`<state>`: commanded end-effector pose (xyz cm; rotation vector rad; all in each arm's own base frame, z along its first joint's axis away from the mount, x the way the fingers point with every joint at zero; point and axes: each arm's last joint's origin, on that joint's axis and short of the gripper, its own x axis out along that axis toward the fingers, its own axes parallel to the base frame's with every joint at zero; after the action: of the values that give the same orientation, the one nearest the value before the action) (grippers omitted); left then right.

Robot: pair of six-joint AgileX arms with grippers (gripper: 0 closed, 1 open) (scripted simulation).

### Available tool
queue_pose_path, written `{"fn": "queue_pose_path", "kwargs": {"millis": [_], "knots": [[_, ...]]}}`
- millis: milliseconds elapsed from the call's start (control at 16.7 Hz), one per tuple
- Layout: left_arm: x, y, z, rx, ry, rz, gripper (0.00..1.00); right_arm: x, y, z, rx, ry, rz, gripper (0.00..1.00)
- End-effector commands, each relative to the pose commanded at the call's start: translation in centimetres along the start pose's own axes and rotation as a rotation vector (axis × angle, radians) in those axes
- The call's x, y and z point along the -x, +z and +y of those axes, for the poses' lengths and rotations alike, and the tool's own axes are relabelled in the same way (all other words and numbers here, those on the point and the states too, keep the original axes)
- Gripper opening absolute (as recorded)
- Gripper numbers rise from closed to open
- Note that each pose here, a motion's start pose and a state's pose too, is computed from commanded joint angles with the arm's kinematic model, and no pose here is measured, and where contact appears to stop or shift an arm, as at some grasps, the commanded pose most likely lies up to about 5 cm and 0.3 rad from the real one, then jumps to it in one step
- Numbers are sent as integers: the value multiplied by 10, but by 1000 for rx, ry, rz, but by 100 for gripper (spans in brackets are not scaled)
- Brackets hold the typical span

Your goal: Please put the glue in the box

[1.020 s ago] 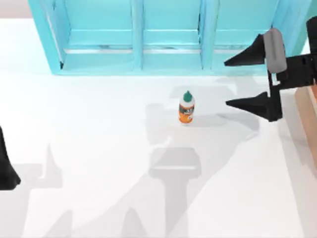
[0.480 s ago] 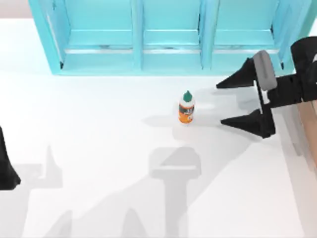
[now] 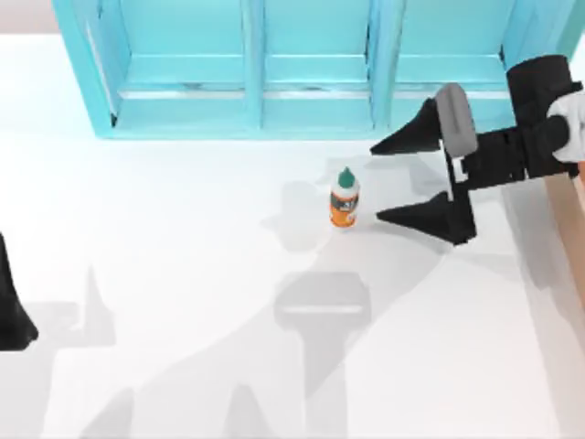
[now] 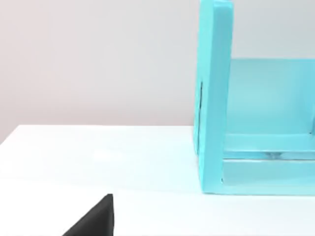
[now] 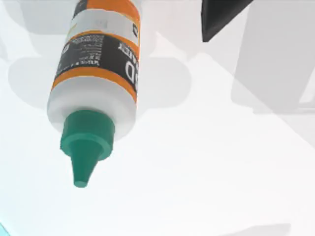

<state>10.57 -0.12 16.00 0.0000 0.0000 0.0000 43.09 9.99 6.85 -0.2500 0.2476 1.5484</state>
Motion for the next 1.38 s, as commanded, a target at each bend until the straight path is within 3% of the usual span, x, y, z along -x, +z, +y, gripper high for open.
{"fn": "queue_pose_path", "kwargs": {"millis": [480,900,1380], "knots": [[0,0,0,0,0,0,100,-65,-7,5,-3,0,3,100],[0,0,0,0,0,0,100,-71,-14,9,-3,-2,2,100],[0,0,0,0,0,0,100,-71,-14,9,-3,-2,2,40]]}}
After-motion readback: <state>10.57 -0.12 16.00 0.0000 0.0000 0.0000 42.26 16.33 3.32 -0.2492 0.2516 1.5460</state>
